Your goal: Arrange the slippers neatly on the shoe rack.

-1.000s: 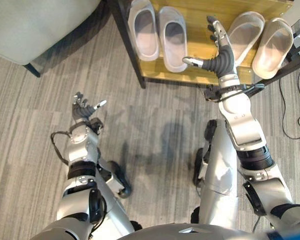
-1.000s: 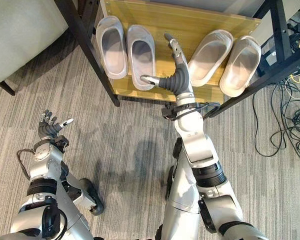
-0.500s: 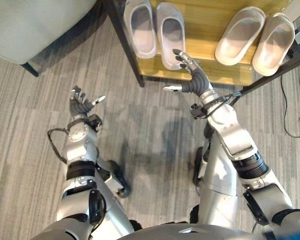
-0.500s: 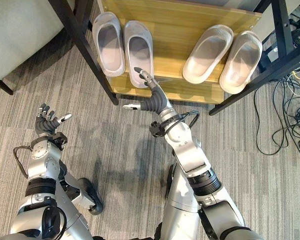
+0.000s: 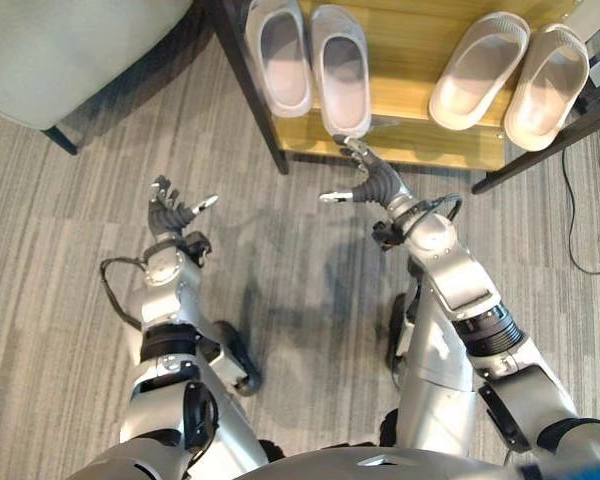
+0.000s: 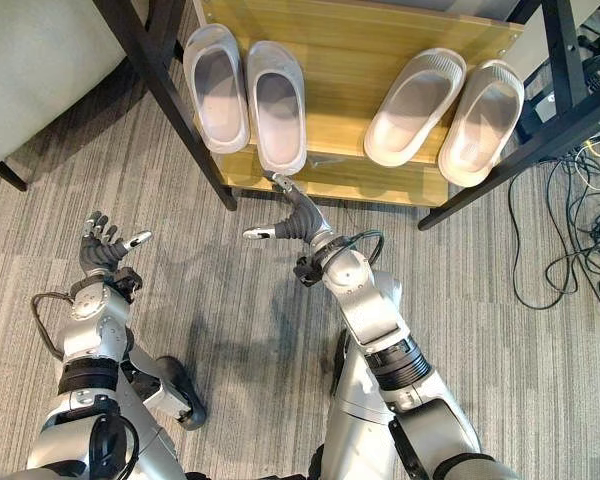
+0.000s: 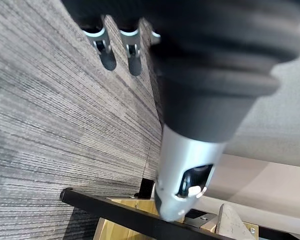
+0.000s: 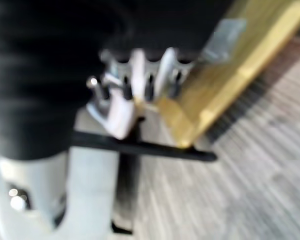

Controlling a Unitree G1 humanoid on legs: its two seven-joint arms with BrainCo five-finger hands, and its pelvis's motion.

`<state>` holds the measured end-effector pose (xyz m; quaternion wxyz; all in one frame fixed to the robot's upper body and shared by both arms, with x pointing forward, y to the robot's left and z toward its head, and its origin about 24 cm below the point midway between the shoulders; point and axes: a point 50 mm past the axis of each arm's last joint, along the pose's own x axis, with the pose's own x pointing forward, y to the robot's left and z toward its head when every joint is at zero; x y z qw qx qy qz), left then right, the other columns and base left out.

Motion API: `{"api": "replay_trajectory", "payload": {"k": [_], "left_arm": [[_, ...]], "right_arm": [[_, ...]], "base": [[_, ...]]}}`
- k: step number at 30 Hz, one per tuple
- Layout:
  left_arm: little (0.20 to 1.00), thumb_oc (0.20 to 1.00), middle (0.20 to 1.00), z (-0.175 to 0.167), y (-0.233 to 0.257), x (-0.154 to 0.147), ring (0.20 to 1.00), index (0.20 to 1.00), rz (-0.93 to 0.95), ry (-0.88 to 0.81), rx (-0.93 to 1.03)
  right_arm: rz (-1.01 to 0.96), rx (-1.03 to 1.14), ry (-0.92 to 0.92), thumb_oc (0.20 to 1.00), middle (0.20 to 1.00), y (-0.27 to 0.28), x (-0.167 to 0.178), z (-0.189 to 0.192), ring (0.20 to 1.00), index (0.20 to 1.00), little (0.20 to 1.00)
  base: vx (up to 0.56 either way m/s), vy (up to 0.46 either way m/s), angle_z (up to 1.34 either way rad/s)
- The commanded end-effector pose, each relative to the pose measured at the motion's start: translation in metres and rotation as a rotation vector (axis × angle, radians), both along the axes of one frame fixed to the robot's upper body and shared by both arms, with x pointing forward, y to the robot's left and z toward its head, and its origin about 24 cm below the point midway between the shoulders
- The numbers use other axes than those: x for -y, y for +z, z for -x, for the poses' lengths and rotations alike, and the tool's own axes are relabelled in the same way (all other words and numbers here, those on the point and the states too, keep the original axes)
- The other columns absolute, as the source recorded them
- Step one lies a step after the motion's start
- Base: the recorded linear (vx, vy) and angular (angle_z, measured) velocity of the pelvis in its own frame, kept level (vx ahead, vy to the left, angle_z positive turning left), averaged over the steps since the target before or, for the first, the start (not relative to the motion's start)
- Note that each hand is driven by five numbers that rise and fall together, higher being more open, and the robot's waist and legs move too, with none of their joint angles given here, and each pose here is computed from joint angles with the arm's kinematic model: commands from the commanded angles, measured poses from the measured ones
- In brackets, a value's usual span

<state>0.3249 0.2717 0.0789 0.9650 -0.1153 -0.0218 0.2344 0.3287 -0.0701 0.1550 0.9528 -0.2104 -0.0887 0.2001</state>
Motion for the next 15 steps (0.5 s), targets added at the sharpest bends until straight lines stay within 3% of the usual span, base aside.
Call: {"api": "replay_trajectory", "payload": {"k": [1, 15], "left_arm": [[1.0, 1.0, 1.0, -0.002, 0.0, 0.0, 1.0, 1.0, 0.037, 0.04, 0.041], [1.0, 1.0, 1.0, -0.005, -0.004, 0.014, 1.0, 1.0, 0.05, -0.007, 0.032]], "right_arm": [[-0.029, 0.135, 0.026, 1.0, 1.0, 0.033, -0.01, 0.002, 1.0, 1.0, 1.0], [-0.072, 0.046, -0.068, 1.0, 1.0, 0.004, 0.005, -0.015, 1.0, 1.0, 1.0]], "base": [[0.0, 0.0, 0.0], [0.0, 0.001, 0.01]]}}
